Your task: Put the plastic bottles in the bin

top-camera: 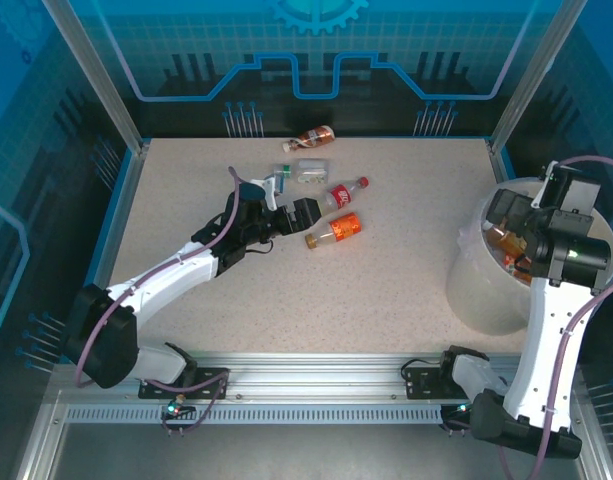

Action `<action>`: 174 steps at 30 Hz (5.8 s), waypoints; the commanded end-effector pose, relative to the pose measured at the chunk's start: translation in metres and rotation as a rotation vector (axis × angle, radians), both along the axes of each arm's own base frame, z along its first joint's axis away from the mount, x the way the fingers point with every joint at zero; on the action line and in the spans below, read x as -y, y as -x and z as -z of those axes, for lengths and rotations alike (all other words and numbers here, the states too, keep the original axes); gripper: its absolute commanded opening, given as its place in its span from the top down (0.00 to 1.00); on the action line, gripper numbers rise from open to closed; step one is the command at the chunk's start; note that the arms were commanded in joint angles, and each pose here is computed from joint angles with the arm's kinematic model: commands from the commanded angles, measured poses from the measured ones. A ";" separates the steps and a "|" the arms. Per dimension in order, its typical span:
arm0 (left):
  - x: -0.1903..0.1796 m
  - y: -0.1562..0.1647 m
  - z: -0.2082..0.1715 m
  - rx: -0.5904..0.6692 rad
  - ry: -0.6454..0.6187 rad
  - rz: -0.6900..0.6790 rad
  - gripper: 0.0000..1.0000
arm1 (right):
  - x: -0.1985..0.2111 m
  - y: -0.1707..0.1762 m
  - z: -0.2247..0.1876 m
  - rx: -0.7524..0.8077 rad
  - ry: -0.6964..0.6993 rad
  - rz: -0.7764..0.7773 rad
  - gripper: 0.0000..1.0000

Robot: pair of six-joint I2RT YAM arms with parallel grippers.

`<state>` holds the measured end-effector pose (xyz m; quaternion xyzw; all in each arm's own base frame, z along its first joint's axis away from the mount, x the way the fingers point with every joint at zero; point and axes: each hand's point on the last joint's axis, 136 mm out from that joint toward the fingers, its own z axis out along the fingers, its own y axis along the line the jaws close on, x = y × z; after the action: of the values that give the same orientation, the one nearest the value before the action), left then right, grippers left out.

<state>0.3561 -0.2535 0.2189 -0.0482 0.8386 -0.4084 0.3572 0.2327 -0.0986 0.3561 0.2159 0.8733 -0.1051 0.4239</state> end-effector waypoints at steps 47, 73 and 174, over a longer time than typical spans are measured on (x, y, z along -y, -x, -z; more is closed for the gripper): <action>0.076 -0.045 0.138 -0.005 -0.727 0.423 0.01 | -0.197 -0.024 -0.046 0.378 -0.222 -0.855 0.00; 0.091 -0.017 0.180 -0.025 -0.835 0.404 0.47 | -0.190 -0.034 -0.025 0.373 -0.246 -0.775 0.00; 0.010 -0.001 -0.030 0.272 0.037 -0.043 0.01 | -0.061 0.008 -0.105 0.443 0.281 -0.173 0.66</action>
<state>0.3519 -0.2772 0.2457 0.0143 0.7750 -0.4277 0.4650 0.2393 -0.0052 0.4564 0.0666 0.7579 -0.0530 0.6467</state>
